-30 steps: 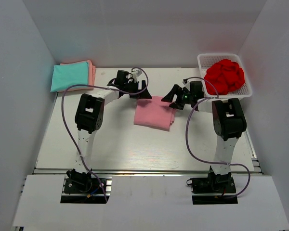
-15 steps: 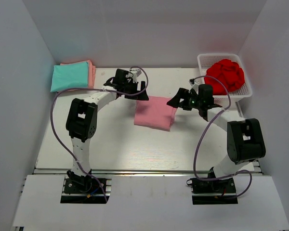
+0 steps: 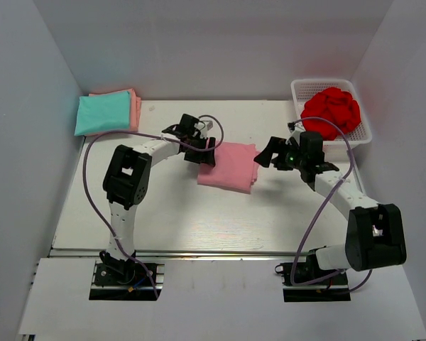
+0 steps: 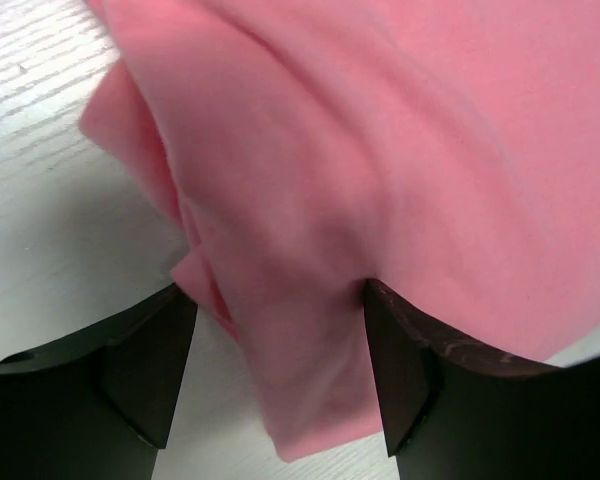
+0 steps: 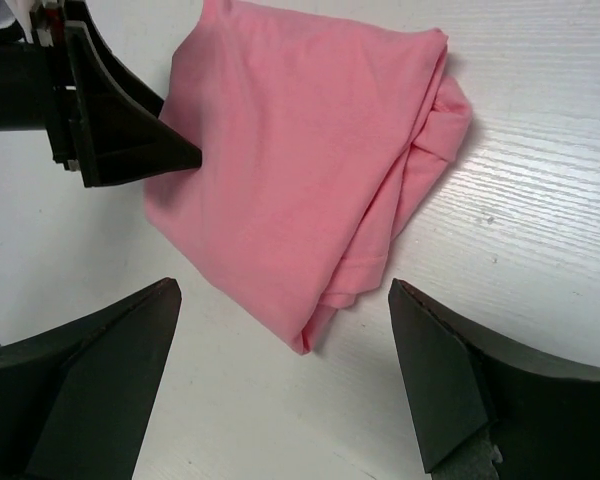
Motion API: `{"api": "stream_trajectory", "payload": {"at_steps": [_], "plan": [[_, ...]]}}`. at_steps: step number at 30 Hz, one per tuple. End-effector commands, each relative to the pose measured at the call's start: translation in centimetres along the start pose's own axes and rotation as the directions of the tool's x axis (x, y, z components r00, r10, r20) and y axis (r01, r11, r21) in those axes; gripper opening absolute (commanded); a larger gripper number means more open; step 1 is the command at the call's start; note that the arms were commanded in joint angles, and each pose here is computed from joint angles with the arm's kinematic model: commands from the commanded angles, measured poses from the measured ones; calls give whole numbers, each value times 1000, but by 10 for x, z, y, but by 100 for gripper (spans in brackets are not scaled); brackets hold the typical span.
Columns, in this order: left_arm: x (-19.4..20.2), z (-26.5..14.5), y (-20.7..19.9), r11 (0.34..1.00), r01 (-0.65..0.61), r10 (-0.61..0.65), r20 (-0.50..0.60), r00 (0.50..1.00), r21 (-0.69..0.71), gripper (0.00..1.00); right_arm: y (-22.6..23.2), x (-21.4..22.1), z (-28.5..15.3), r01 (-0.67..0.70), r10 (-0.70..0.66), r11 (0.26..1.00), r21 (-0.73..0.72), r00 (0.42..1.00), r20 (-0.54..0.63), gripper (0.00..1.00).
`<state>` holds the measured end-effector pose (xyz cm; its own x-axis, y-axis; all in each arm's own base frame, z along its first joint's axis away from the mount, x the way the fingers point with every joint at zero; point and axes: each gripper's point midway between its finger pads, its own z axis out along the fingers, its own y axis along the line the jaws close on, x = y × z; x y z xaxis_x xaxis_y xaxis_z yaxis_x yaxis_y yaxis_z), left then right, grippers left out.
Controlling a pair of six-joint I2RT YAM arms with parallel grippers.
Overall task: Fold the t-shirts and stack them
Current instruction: Put the neatly folded tshirt into the corner of the board with the left arm
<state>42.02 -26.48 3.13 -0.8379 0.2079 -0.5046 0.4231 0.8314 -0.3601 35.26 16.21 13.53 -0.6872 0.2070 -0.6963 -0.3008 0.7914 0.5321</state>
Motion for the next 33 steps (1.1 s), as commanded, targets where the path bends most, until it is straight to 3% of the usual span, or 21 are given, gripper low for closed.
{"api": "stream_trajectory", "payload": {"at_steps": [1,4,7,11,14,19,23,26,33], "plan": [[35,13,1,995,-34,23,-121,992,-90,77,-9,0,-9,33,-35,998,53,999,21,90],[48,25,5,989,-46,22,-165,986,-144,66,-10,4,-13,36,-37,998,60,999,24,90],[60,36,9,982,-64,26,-206,978,-178,61,-11,4,-16,42,-44,997,66,998,36,90],[69,46,9,982,-60,17,-232,973,-181,44,-14,3,-23,61,-67,993,98,996,56,90],[57,48,12,976,-69,25,-206,978,-207,0,-17,0,-28,71,-81,990,124,994,79,90],[-2,17,22,927,-176,147,-112,983,-332,0,-17,-5,-34,84,-100,986,145,989,107,90],[-64,-35,33,876,-204,232,11,973,-437,0,-19,-8,-38,89,-110,982,166,987,120,90],[-97,-79,35,817,-256,340,73,938,-517,0,-19,-11,-40,94,-117,980,173,985,130,90],[-130,-154,64,671,-259,431,81,899,-694,0,-24,-11,-42,96,-123,976,198,984,131,90]]}}
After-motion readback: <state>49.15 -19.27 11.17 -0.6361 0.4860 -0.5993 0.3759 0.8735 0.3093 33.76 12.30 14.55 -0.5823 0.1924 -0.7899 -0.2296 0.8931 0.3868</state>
